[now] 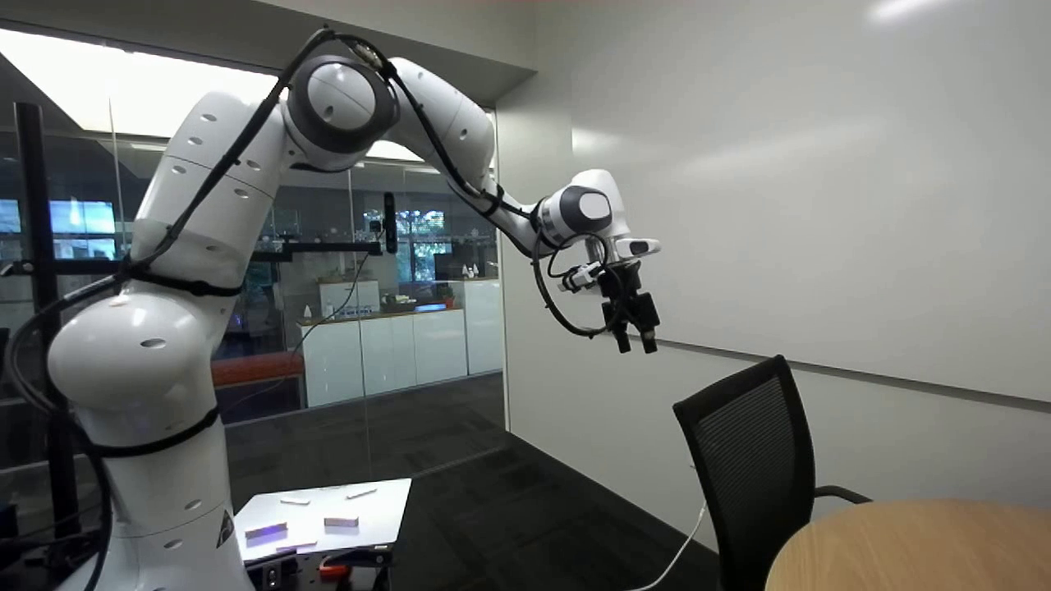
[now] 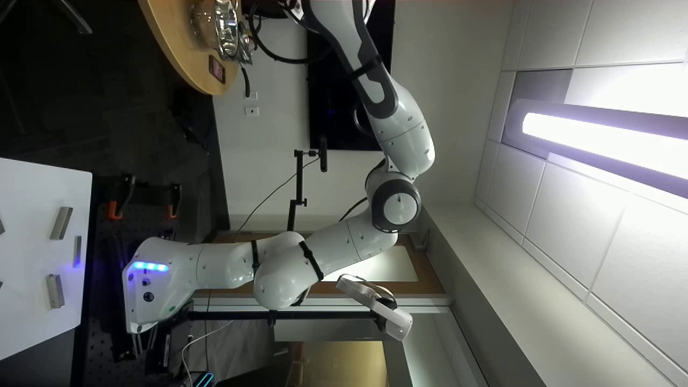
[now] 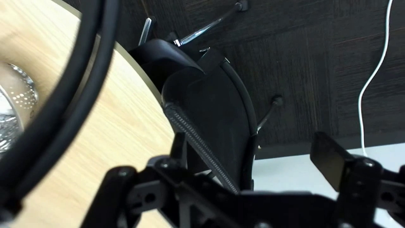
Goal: Move the black chair forwards.
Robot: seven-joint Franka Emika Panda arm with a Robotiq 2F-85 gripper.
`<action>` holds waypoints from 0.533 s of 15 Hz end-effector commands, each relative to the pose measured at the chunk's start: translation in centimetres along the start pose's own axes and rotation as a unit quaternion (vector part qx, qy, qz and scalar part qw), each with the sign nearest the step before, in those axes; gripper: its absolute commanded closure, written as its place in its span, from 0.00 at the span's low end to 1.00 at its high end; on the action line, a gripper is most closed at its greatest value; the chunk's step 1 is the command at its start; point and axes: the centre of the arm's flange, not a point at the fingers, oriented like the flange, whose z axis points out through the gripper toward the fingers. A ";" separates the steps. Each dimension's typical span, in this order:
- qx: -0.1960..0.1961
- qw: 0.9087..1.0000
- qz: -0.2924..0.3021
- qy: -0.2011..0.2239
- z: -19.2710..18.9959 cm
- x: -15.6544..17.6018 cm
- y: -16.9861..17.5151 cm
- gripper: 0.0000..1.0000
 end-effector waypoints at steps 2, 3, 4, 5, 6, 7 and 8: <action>-0.010 0.995 0.094 0.039 -8.7 -6.0 2.9 0.00; -0.007 0.992 0.117 0.048 -10.2 -7.0 3.7 0.00; -0.004 0.989 0.140 0.055 -11.6 -8.2 4.5 0.00; -0.005 0.985 0.163 0.064 -12.9 -9.5 5.3 0.00; -0.004 0.981 0.182 0.071 -14.1 -10.8 6.1 0.00; -0.001 0.977 0.200 0.079 -15.1 -12.2 6.9 0.00; -0.003 0.973 0.216 0.084 -15.9 -13.4 7.5 0.00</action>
